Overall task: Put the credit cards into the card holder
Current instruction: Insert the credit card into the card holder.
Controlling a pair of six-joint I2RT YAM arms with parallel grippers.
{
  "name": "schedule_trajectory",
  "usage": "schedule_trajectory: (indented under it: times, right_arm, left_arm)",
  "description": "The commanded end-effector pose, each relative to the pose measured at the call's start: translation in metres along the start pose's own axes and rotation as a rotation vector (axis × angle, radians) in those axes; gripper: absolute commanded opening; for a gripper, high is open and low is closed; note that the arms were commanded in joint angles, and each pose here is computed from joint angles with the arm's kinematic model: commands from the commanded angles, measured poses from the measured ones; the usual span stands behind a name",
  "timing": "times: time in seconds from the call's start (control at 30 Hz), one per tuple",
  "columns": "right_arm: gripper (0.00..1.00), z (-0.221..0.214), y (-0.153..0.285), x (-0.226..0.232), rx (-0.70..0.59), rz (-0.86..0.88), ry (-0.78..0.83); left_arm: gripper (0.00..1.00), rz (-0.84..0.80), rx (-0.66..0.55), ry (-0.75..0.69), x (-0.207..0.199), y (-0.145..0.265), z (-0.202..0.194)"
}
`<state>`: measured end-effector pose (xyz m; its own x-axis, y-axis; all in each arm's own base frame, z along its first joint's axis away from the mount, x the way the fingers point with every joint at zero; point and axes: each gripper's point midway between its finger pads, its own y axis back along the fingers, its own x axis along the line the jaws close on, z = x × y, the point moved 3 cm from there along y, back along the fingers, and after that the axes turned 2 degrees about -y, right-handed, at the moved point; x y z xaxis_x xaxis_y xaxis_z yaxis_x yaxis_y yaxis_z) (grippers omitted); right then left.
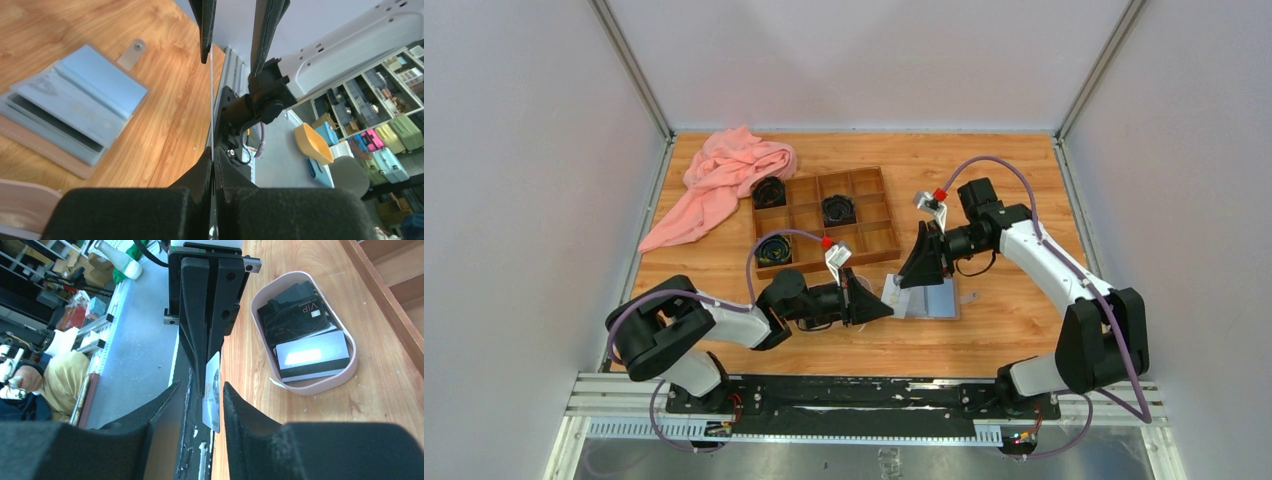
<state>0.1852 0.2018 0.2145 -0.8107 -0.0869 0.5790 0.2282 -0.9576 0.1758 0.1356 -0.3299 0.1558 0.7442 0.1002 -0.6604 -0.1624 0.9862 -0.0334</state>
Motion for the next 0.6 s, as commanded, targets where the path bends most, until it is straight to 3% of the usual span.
schedule_trajectory:
  times: [0.0,0.27,0.33,0.47,0.57]
  right_arm:
    - [0.35,-0.009,0.004,0.000,0.061,-0.030,-0.002]
    - [0.33,-0.017,0.003,-0.004,0.114,-0.029,-0.022]
    - [0.28,-0.017,0.001,-0.003,0.120,-0.016,-0.028]
    - [0.01,-0.018,-0.001,-0.002,0.139,-0.006,-0.027]
    - [0.00,-0.020,0.001,-0.003,0.155,-0.016,-0.022]
  left_arm:
    - [0.00,0.016,0.047,-0.040,0.001,0.001,0.001]
    - [0.00,0.013,0.039,-0.051,-0.002,0.002,0.006]
    - [0.00,0.011,0.043,-0.046,-0.001,0.002,0.005]
    - [0.00,0.024,0.029,-0.036,0.001,0.001,0.006]
    - [0.16,0.056,0.002,-0.035,0.002,0.004,0.011]
